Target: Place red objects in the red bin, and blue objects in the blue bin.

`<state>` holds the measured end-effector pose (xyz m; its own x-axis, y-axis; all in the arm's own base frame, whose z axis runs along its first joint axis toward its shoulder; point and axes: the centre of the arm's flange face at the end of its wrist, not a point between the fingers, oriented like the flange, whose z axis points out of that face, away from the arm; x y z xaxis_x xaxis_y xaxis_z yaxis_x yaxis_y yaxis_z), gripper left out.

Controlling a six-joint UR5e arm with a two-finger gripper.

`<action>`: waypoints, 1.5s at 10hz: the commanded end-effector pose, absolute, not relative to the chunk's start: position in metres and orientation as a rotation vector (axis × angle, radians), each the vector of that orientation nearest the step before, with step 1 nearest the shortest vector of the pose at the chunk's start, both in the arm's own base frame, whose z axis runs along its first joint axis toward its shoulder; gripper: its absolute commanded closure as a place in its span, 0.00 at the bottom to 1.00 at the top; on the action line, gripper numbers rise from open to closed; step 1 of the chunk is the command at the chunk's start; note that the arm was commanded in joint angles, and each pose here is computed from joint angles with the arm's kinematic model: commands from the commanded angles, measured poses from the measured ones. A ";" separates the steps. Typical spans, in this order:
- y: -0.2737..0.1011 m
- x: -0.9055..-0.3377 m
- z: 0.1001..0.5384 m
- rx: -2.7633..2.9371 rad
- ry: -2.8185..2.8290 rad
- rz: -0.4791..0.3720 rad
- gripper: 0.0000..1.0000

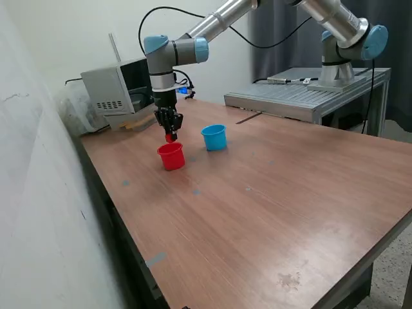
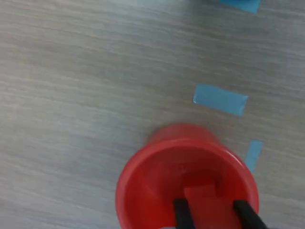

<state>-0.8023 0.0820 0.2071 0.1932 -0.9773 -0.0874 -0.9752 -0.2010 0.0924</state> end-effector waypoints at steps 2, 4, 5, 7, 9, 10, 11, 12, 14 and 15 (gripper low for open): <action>0.083 -0.803 0.201 2.413 -1.979 -0.192 0.00; 0.082 -0.805 0.204 2.408 -1.981 -0.207 0.00; 0.083 -0.804 0.204 2.405 -1.991 -0.210 0.00; 0.072 -0.797 0.231 2.355 -2.078 -0.217 0.00; 0.048 -0.752 0.279 2.338 -2.134 -0.152 0.00; 0.036 -0.728 0.301 2.342 -2.135 -0.151 0.00; 0.026 -0.703 0.319 2.356 -2.142 -0.115 0.00; 0.020 -0.678 0.337 2.344 -2.191 -0.068 0.00; 0.003 -0.622 0.368 2.367 -2.256 -0.023 0.00; -0.003 -0.588 0.378 2.349 -2.292 -0.005 0.00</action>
<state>-0.6355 0.0075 0.3604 0.0528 -0.9943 -0.0922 -0.9968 -0.0469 -0.0644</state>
